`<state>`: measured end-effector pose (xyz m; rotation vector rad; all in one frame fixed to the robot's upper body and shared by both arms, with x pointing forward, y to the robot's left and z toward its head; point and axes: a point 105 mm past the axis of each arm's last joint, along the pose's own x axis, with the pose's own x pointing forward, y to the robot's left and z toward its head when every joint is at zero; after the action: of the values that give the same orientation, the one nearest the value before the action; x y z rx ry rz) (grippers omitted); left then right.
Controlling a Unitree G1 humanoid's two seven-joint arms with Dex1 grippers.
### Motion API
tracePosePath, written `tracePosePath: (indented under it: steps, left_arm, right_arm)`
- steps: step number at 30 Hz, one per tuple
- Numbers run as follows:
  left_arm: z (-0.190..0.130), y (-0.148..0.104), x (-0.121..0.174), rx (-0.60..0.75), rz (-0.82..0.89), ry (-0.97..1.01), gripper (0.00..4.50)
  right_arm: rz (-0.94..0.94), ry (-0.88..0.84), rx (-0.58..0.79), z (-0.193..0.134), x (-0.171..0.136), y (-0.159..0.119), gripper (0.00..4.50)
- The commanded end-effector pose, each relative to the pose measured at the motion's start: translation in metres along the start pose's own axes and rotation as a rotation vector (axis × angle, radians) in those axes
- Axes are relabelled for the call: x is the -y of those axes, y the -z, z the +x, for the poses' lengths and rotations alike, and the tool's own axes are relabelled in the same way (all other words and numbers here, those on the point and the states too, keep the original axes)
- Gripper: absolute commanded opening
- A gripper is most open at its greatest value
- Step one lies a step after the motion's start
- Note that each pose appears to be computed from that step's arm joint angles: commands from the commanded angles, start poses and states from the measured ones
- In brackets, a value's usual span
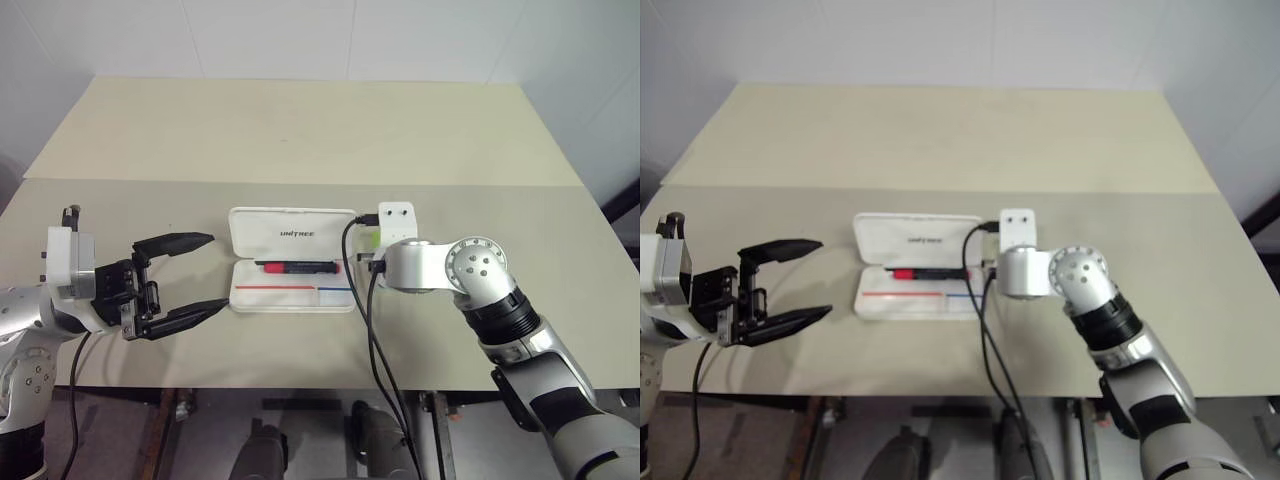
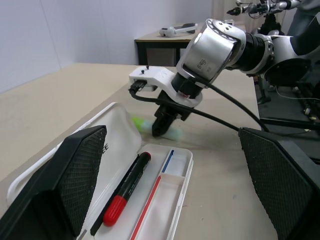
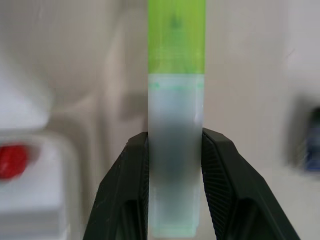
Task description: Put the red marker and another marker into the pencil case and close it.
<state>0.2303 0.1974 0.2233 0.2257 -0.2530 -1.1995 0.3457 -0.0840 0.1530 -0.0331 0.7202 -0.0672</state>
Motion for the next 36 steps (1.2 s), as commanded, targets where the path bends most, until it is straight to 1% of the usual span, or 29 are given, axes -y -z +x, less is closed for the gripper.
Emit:
tracePosePath:
  steps: [1, 3, 7, 9, 12, 14, 15, 18, 20, 22, 25, 28, 29, 31, 32, 33, 36]
  left_arm:
    - [0.002, -0.006, -0.002, 0.017, 0.032, 0.012, 4.5]
    - [0.002, -0.005, -0.003, 0.019, 0.034, 0.014, 4.5]
    - [0.005, -0.005, -0.005, 0.028, 0.037, 0.023, 4.5]
    - [0.007, -0.005, -0.006, 0.031, 0.036, 0.028, 4.5]
    - [0.009, -0.004, -0.006, 0.036, 0.03, 0.035, 4.5]
    - [0.011, -0.003, -0.006, 0.046, 0.023, 0.041, 4.5]
    - [0.011, -0.003, -0.006, 0.049, 0.02, 0.044, 4.5]
    - [0.011, -0.002, -0.006, 0.053, 0.015, 0.052, 4.5]
    - [0.012, -0.002, -0.005, 0.06, 0.008, 0.063, 4.5]
    - [0.013, -0.001, -0.004, 0.062, -0.001, 0.073, 4.5]
    - [0.011, 0.0, -0.004, 0.061, -0.012, 0.081, 4.5]
    - [0.008, -0.001, -0.004, 0.062, -0.012, 0.088, 4.5]
    - [0.007, 0.0, -0.004, 0.061, -0.01, 0.094, 4.5]
    - [0.003, 0.0, -0.005, 0.057, -0.007, 0.101, 4.5]
    - [0.002, 0.0, -0.005, 0.056, -0.006, 0.103, 4.5]
    - [0.0, 0.0, -0.006, 0.052, -0.002, 0.106, 4.5]
    - [-0.009, 0.003, -0.007, 0.029, 0.005, 0.104, 4.5]
  right_arm:
    - [-0.005, -0.03, 0.133, -0.013, 0.001, -0.026, 1.1]
    - [-0.028, -0.029, 0.153, -0.014, 0.002, -0.03, 1.1]
    - [-0.033, -0.009, 0.225, -0.015, 0.006, -0.047, 1.1]
    - [-0.026, -0.025, 0.31, -0.021, 0.005, -0.062, 1.1]
    - [0.007, -0.074, 0.488, -0.034, 0.004, -0.089, 1.1]
    - [-0.026, -0.13, 0.599, -0.043, 0.004, -0.102, 1.1]
    - [-0.041, -0.157, 0.626, -0.046, 0.004, -0.106, 1.1]
    - [-0.058, -0.245, 0.645, -0.053, 0.004, -0.113, 1.1]
    - [-0.06, -0.322, 0.72, -0.067, 0.005, -0.125, 1.1]
    - [-0.088, -0.386, 0.767, -0.078, 0.006, -0.131, 1.1]
    - [-0.23, -0.549, 0.82, -0.098, -0.003, -0.132, 1.1]
    - [-0.404, -0.698, 0.847, -0.117, -0.008, -0.125, 1.1]
    - [-0.5, -0.799, 0.87, -0.13, -0.013, -0.119, 1.1]
    - [-0.634, -0.939, 0.852, -0.141, -0.019, -0.104, 1.1]
    - [-0.667, -0.974, 0.831, -0.142, -0.02, -0.1, 1.1]
    - [-0.698, -1.027, 0.751, -0.141, -0.022, -0.091, 1.1]
    - [-0.786, -1.203, 0.581, -0.152, -0.026, -0.064, 1.1]
